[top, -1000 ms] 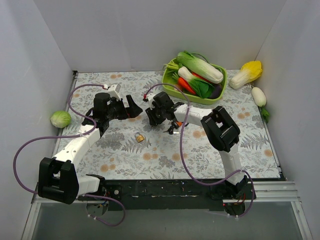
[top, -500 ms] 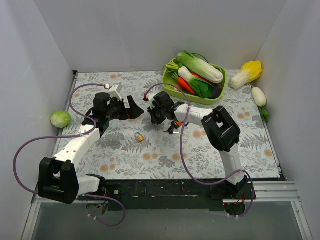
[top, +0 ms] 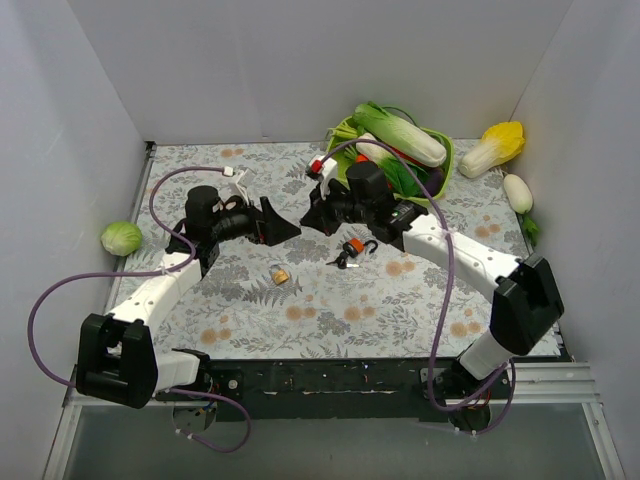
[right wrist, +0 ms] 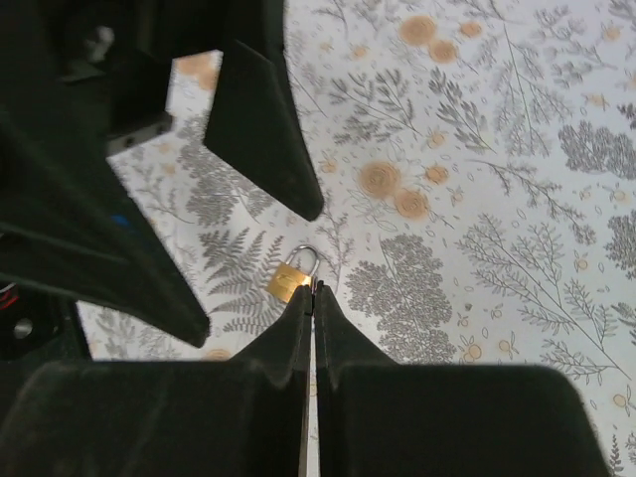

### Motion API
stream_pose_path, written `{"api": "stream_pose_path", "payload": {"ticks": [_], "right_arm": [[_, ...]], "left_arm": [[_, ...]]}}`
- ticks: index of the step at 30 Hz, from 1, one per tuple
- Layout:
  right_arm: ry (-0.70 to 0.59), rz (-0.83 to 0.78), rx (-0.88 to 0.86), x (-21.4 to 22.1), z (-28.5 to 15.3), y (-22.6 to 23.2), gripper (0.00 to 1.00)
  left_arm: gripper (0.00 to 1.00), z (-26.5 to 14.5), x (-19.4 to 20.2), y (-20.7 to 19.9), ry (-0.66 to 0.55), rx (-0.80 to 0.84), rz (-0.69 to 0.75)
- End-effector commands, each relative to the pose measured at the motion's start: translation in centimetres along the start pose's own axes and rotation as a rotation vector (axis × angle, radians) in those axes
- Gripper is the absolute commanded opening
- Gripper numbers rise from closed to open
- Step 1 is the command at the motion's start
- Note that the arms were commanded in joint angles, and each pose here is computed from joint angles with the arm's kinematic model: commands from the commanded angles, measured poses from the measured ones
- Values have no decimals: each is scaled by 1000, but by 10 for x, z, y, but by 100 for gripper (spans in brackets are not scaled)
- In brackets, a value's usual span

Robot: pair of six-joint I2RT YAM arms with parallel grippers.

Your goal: Unlock with the key

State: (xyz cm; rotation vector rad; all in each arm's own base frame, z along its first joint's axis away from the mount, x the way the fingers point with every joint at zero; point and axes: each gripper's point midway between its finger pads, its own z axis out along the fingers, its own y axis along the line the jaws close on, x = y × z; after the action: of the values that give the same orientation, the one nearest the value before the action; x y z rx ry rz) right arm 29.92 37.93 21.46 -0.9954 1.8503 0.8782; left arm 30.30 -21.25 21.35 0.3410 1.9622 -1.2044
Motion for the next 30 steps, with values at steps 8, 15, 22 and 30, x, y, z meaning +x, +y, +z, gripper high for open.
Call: {"api": "stream_pose_path", "payload": {"ticks": [8,15,22,30], "right_arm": [[-222,-82,-357,-63,-78,82,1],[-294,-75,-456,-81,-104,100,1],[-328,-79,-537,-87,-121,115,1],[-349,-74,-550,-87,-135,115,1]], "left_arm": [[98,-30,-3,-97,14,494,42],[98,-38,6,-141,93,658,78],[94,-41,7,-173,126,764,113],[65,-44,8,-178,123,813,71]]}}
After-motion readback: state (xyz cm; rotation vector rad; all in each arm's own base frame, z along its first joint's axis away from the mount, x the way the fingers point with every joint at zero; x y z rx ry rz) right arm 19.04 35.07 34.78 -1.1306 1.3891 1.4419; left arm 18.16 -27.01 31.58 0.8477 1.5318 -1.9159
